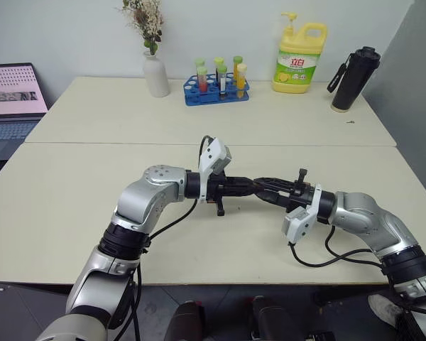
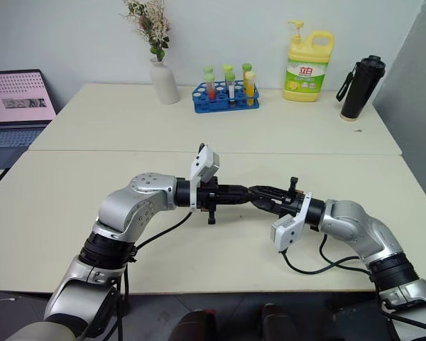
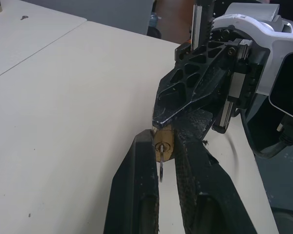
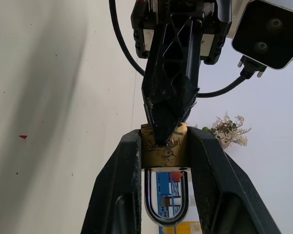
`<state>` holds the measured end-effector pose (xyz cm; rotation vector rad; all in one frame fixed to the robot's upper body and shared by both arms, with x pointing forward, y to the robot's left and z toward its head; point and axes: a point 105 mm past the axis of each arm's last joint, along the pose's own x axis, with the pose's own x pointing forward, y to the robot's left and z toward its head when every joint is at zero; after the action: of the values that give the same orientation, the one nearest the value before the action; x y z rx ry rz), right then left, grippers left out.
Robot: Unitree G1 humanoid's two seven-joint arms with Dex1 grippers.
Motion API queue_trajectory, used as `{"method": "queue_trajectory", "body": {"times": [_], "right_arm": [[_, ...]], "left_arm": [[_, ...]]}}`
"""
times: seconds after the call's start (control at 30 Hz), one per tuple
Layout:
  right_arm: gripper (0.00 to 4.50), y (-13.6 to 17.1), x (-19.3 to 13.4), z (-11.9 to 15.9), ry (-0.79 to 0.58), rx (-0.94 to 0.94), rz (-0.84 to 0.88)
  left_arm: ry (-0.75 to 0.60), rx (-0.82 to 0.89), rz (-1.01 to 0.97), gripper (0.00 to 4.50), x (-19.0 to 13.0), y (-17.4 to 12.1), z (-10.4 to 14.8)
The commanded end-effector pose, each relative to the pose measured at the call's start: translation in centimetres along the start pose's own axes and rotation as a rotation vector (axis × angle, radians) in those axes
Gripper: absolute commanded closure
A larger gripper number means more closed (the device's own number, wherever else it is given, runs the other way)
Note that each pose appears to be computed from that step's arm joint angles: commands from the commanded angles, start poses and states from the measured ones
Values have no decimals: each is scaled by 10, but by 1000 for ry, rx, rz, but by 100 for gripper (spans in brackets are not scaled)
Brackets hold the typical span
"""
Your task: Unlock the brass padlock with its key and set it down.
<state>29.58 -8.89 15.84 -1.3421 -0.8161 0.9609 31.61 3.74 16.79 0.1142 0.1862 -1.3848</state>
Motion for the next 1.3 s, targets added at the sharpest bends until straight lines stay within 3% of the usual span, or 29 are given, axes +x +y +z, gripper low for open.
{"method": "queue_trajectory", "body": {"times": [0.03,0.13,0.33,0.43,0.6,0.7,0.8,0.93,1.03,1.3], "right_arm": [[356,-17,1,7,-38,-25,-61],[356,-16,-2,3,-19,11,-62],[148,-12,-14,0,22,63,-46],[142,2,-30,5,30,236,15],[142,-10,-49,8,54,406,3],[202,-5,-45,22,16,579,58],[304,-8,-40,28,-1,632,65],[447,-14,-31,25,18,859,21],[450,-15,-29,21,35,1036,26],[450,-21,-32,10,53,1063,21]], "left_arm": [[-16,28,9,433,0,1,6],[-16,30,11,433,-1,2,6],[-23,36,4,433,-2,2,7],[-32,52,-13,433,-3,1,9],[-23,75,-48,433,-2,0,7],[-20,86,-61,433,-1,0,7],[-18,91,-71,433,0,-1,7],[-14,110,-82,433,0,-3,7],[-23,122,-84,433,0,-4,10],[-17,136,-112,433,-6,-12,10]]}}
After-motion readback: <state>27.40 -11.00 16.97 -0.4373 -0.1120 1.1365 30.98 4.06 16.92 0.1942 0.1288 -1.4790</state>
